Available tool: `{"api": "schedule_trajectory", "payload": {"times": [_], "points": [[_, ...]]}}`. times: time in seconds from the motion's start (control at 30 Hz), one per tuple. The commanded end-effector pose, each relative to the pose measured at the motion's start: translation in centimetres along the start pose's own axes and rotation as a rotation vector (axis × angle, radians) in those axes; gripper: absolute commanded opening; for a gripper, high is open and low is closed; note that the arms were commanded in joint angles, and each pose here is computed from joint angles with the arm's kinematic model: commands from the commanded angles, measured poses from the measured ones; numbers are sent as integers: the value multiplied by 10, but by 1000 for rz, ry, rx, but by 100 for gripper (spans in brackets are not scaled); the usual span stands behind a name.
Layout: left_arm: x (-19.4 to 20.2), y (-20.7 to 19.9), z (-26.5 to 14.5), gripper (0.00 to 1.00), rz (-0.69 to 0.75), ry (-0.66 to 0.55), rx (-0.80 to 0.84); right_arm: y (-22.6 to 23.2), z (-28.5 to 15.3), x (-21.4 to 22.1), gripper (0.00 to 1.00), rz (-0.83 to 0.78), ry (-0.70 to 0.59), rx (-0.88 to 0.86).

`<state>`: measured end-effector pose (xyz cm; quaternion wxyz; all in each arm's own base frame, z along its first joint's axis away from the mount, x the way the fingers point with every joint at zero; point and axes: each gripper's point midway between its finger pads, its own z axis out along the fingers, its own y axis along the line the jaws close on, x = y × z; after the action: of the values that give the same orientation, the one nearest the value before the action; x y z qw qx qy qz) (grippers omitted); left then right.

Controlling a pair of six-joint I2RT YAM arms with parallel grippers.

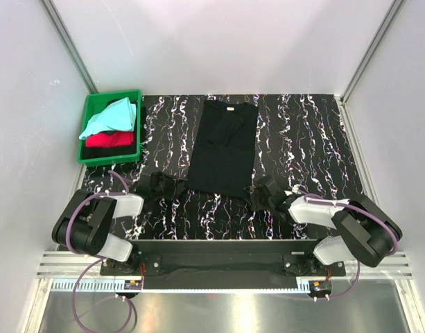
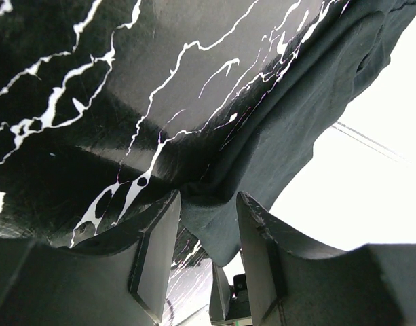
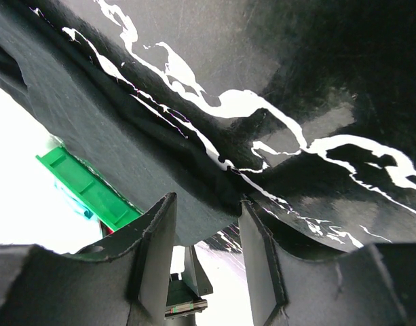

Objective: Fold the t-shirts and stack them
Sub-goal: Fold the tshirt

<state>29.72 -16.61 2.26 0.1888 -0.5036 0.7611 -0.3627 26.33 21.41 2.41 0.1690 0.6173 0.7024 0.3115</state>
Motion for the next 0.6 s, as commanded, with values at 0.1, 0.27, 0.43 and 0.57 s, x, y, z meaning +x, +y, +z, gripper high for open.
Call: {"api": "schedule_trajectory", "payload": {"times": [0.1, 0.27, 0.43, 0.57], "points": [[-5, 59, 3, 45, 27, -32, -224, -39, 9, -23, 48, -72, -113, 133], [-5, 56, 2, 31, 37, -30, -207, -44, 9, -28, 39, -53, -131, 141], [0, 54, 4, 0, 85, 4, -208, -47, 9, -32, 8, -86, -142, 143], [7, 52, -4, 0, 127, 43, -200, -44, -3, -28, 0, -140, -98, 112]]}}
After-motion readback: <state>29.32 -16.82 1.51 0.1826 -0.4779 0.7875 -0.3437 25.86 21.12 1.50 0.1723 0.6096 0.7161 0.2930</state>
